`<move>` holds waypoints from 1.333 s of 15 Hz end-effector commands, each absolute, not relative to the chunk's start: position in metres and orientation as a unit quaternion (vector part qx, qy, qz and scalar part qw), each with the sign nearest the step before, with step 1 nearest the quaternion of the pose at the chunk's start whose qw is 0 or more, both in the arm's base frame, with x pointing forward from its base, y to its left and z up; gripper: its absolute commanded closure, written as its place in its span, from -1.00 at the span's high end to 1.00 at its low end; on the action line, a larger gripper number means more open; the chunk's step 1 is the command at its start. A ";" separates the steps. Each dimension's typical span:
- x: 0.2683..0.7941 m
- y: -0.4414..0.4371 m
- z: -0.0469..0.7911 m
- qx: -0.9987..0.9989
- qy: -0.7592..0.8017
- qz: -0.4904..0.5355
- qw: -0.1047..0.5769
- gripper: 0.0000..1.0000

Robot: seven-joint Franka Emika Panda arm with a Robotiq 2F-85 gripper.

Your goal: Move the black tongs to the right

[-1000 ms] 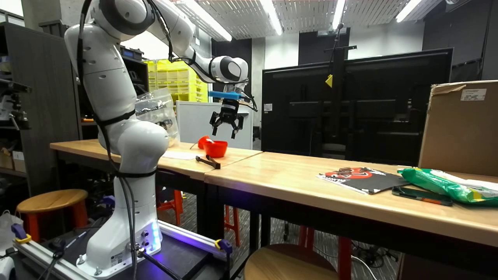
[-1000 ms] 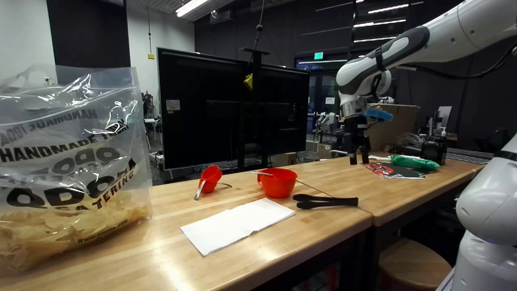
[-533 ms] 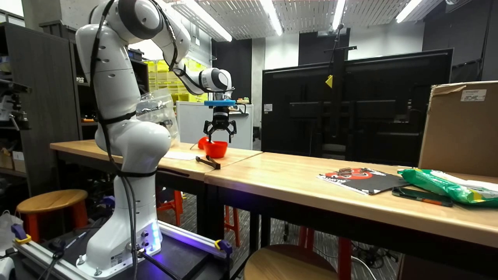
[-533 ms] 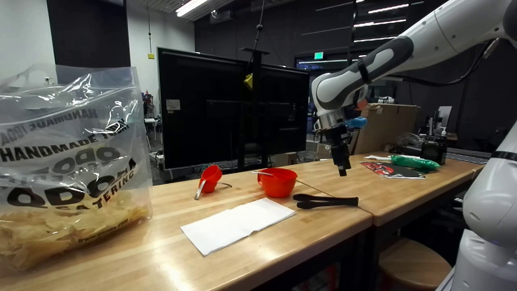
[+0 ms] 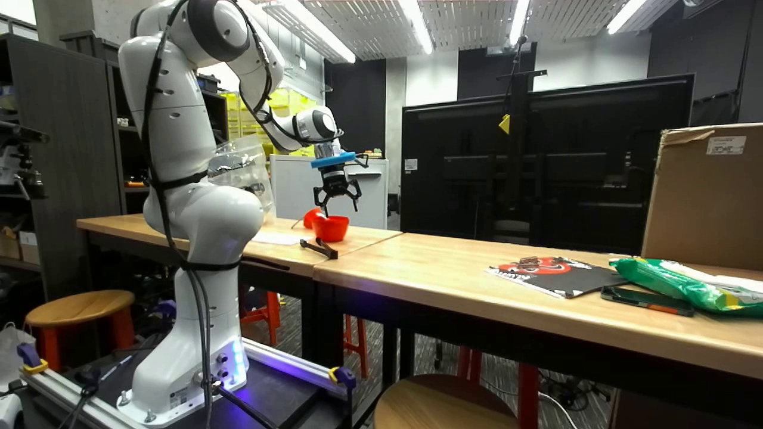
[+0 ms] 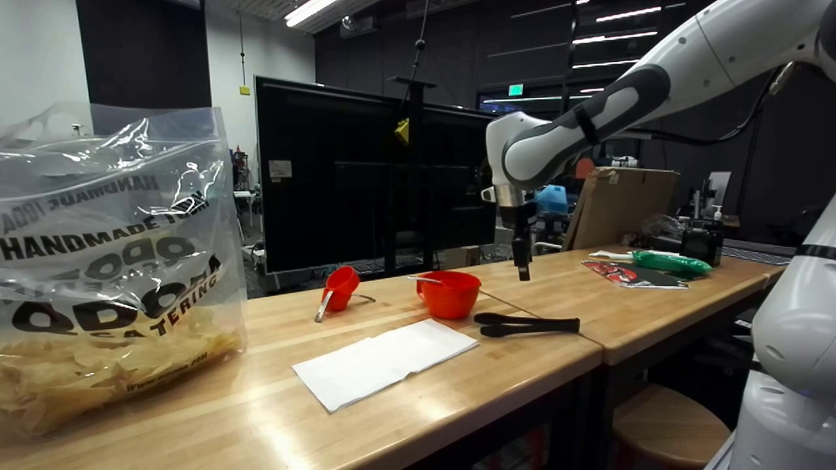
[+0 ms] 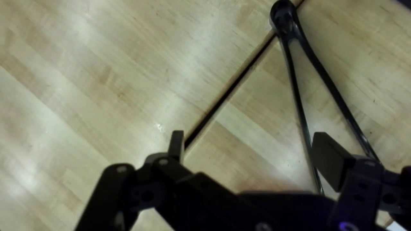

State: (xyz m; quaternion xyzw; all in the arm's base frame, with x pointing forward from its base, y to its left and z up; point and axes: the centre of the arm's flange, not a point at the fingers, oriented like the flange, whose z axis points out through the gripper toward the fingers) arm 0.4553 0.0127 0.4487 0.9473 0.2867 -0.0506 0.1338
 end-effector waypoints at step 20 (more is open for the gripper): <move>0.365 0.021 0.401 0.873 0.485 -0.055 0.011 1.00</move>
